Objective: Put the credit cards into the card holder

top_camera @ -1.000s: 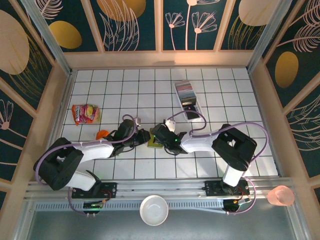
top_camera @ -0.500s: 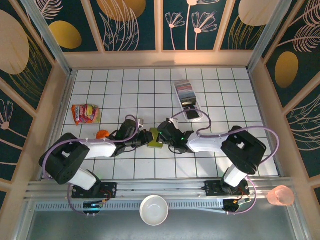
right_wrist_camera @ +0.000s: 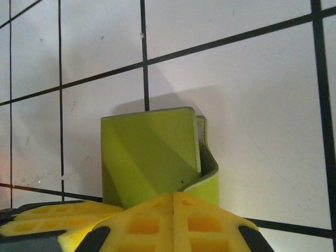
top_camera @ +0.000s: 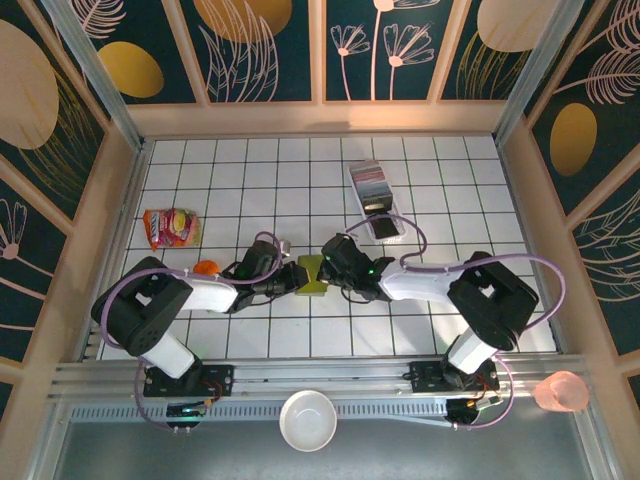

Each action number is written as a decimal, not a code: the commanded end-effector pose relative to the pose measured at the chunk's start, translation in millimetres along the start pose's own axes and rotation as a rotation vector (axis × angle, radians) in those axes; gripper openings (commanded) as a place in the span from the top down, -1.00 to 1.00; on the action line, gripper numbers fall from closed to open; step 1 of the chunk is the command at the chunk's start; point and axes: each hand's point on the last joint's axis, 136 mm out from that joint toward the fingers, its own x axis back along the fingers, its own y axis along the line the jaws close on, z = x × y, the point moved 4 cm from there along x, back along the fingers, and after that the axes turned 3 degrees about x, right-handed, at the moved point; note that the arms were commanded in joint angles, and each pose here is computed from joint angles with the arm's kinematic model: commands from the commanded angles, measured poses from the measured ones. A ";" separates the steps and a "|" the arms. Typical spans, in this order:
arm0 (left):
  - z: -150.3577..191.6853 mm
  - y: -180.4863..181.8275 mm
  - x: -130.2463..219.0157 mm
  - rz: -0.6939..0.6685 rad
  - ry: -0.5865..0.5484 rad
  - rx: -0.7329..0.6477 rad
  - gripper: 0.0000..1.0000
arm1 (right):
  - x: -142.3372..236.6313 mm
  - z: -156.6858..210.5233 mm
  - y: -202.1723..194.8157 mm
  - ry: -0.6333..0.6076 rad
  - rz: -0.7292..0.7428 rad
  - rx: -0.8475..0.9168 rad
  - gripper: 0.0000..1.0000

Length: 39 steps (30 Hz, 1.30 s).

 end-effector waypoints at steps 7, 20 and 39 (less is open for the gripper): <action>12.4 40.7 -1.0 -0.159 0.012 0.011 0.86 | -14.5 4.9 -4.8 0.073 -0.059 -0.026 1.00; 12.0 43.6 -1.2 -0.191 0.018 -0.004 0.89 | -8.1 6.9 -10.4 0.096 -0.110 -0.063 1.00; 13.1 41.6 -0.1 -0.181 0.021 -0.001 0.91 | -9.8 -3.6 -4.8 0.098 -0.180 -0.099 1.00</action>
